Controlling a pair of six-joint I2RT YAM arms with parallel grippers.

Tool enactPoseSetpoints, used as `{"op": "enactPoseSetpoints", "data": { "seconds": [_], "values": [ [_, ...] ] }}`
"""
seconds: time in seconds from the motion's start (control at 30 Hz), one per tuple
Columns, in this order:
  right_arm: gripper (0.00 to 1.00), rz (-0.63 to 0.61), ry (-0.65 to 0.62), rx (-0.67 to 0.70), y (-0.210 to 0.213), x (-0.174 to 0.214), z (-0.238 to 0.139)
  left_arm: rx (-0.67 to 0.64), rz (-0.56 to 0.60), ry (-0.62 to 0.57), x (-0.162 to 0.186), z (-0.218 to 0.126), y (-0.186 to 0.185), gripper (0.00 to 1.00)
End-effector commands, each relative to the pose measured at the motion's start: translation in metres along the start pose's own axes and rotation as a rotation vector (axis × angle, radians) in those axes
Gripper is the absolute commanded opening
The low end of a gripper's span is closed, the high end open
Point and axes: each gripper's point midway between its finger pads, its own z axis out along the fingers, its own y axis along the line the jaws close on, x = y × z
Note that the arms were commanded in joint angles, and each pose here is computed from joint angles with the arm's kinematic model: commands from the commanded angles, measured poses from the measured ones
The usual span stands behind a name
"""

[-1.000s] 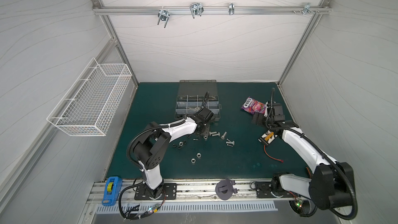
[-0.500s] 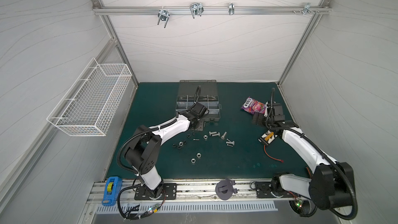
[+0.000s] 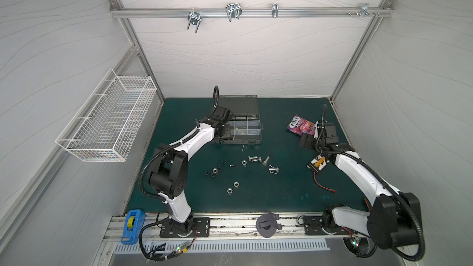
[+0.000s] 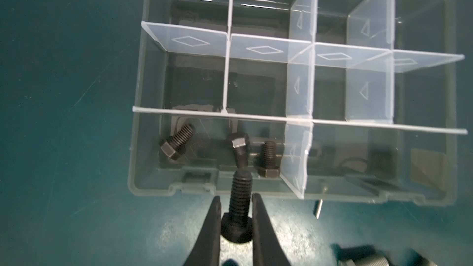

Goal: Sort the screws and nuts into containers
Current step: 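Lower the bolt into a compartment and open the left gripper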

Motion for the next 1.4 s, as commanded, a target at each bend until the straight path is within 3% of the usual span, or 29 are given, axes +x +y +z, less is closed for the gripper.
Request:
{"op": "enactPoseSetpoints", "data": {
  "seconds": [0.0, 0.47, 0.83, 1.03, 1.23, 1.37],
  "values": [
    [0.99, 0.0, -0.004, -0.011, 0.004, -0.002, -0.003, 0.002, 0.004, 0.016, -0.009, 0.008, 0.001, 0.13],
    [0.99, -0.006, 0.004, -0.009, 0.004, -0.001, -0.001, -0.046, -0.017, 0.057, -0.014, 0.042, 0.022, 0.14],
    [0.99, -0.007, 0.012, -0.009, 0.004, 0.0, 0.001, -0.064, -0.015, 0.076, -0.01, 0.052, 0.027, 0.31],
    [0.99, -0.017, 0.019, -0.024, 0.008, 0.002, -0.001, -0.057, -0.027, 0.073, -0.009, 0.047, 0.027, 0.35],
    [0.99, -0.057, -0.005, -0.036, 0.015, 0.001, -0.009, -0.025, -0.053, 0.046, -0.01, 0.027, 0.025, 0.47],
    [0.99, -0.061, 0.011, -0.03, 0.015, 0.005, -0.01, 0.013, -0.085, 0.006, -0.015, 0.006, 0.022, 0.67]
  ]
}}
